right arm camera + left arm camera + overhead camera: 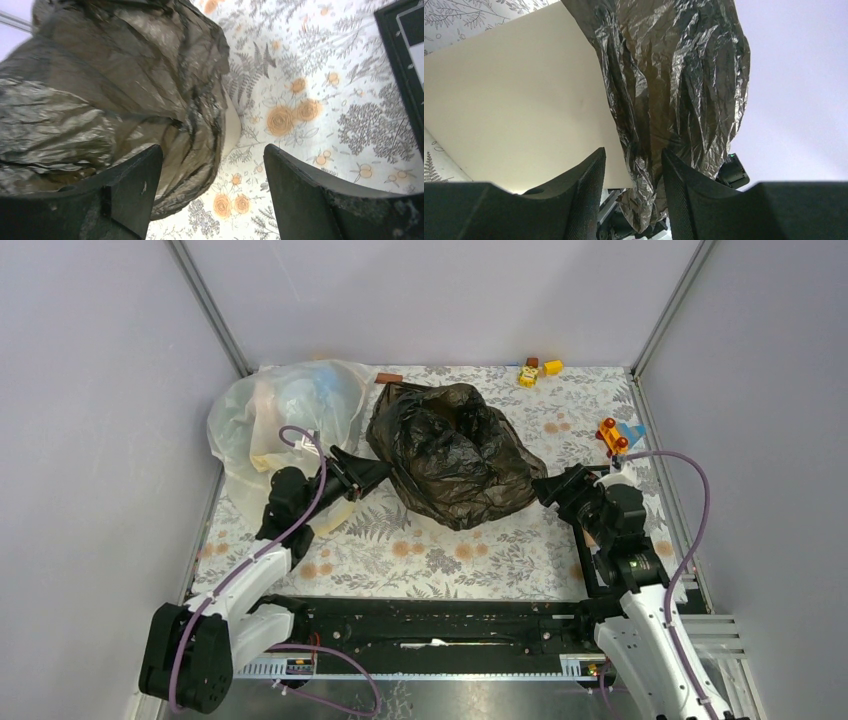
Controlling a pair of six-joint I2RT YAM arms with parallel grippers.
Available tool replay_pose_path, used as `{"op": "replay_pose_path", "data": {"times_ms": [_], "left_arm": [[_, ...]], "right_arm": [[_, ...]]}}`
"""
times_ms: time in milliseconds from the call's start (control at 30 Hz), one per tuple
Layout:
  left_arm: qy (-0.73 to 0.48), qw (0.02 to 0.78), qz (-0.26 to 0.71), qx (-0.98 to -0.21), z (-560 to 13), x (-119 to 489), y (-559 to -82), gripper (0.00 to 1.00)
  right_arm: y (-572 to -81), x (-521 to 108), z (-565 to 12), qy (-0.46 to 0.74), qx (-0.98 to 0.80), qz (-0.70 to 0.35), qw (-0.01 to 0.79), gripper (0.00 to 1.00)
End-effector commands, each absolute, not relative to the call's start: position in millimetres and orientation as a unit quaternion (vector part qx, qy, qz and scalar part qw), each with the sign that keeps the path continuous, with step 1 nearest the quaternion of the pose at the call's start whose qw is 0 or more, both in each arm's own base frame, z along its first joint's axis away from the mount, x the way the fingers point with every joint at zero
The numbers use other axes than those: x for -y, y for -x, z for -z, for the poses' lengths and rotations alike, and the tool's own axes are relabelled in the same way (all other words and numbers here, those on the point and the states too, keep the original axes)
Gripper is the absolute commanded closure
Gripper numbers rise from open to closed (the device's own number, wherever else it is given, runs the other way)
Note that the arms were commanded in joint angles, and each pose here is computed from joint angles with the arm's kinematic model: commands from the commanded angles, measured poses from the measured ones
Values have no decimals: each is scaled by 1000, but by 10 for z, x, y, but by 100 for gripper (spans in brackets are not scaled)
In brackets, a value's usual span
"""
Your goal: Put the trash bags into the trash bin
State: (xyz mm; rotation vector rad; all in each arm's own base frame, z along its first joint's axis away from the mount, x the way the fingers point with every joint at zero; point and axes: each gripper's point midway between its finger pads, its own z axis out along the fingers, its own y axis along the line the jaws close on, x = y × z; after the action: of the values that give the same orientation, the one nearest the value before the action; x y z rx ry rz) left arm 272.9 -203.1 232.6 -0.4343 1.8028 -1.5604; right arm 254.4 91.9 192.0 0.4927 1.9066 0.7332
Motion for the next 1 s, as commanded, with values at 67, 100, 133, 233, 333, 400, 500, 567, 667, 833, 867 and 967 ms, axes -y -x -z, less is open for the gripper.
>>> {"op": "replay_pose_path", "data": {"times_ms": [67, 100, 133, 233, 333, 400, 500, 567, 667, 833, 867, 967], "left_arm": [[145, 400, 615, -664, -2598, 2037, -2854, 66], [143, 401, 615, -664, -2600, 2038, -2859, 74], [143, 402, 614, -664, -2594, 2037, -2866, 83], [157, 410, 590, -677, -2466, 1982, -2900, 99], [162, 407, 564, -699, -2272, 1949, -2902, 100], [163, 403, 545, -717, -2114, 1926, -2890, 100], [169, 397, 516, -740, -1851, 1876, -2866, 100], [168, 391, 500, -754, -1688, 1855, -2847, 100], [167, 384, 477, -772, -1469, 1817, -2817, 100], [165, 386, 443, -792, -1287, 1747, -2823, 100], [163, 388, 437, -795, -1278, 1736, -2834, 100], [161, 395, 416, -803, -1245, 1690, -2867, 100]], "right_arm": [[-2600, -1049, -1986, -199, -768, -347, 500, 24], [-2601, -1048, -1983, -199, -768, -347, 501, 25], [-2607, -1039, -1984, -200, -767, -345, 503, 26], [-2641, -989, -1990, -209, -764, -335, 511, 29], [-2680, -990, -1998, -214, -764, -334, 509, 32], [-2700, -1008, -2007, -212, -767, -336, 505, 34], [-2740, -1014, -2096, -207, -761, -338, 513, 34], [-2779, -985, -2146, -206, -759, -330, 522, 35], [-2872, -892, -2165, -209, -764, -297, 533, 34], [-3001, -843, -2055, -217, -773, -274, 529, 35], [-3028, -873, -2062, -215, -770, -283, 530, 36], [-3063, -999, -2030, -209, -769, -315, 515, 44]]}}
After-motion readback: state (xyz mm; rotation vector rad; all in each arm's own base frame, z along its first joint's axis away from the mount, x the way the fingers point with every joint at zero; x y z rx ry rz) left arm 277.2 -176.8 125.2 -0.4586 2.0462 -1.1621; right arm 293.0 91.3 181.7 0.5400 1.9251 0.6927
